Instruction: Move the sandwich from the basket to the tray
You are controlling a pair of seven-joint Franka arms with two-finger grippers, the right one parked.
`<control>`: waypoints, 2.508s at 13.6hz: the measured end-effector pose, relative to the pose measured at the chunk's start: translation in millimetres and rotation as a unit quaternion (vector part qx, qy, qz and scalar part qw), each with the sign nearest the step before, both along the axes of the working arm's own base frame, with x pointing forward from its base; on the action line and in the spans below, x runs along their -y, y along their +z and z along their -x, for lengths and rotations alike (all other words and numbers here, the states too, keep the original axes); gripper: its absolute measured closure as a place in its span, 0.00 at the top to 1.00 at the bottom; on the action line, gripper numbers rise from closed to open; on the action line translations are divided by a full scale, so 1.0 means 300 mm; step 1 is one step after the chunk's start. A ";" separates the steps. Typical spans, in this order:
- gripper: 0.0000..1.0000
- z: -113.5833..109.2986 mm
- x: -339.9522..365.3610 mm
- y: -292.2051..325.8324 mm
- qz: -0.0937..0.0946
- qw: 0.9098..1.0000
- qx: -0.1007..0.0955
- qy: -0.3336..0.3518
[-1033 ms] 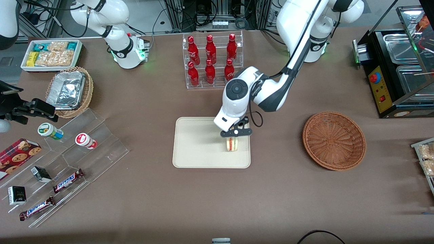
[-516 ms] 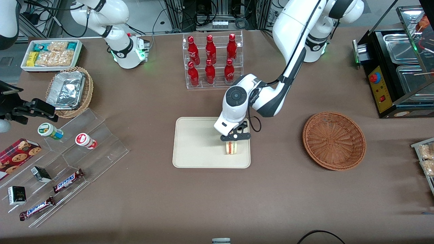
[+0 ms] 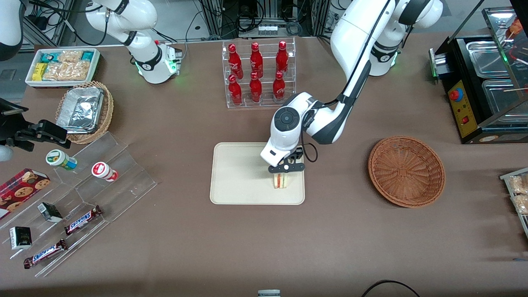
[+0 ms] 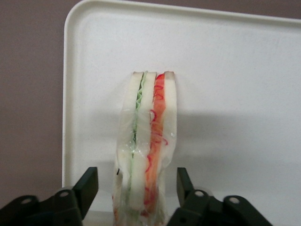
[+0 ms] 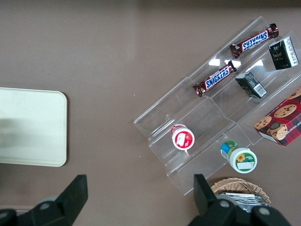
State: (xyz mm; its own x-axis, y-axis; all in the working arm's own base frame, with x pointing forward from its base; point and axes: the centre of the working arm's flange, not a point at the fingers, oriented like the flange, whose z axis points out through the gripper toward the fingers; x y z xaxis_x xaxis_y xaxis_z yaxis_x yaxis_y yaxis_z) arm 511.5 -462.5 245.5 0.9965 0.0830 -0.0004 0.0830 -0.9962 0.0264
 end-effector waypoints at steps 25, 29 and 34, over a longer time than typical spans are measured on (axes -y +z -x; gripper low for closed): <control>1.00 -0.011 -1.164 1.227 -0.037 0.992 -0.037 0.114; 1.00 0.087 -1.377 1.262 -0.032 0.997 -0.043 0.048; 1.00 0.148 -1.587 1.302 -0.026 0.998 -0.055 0.017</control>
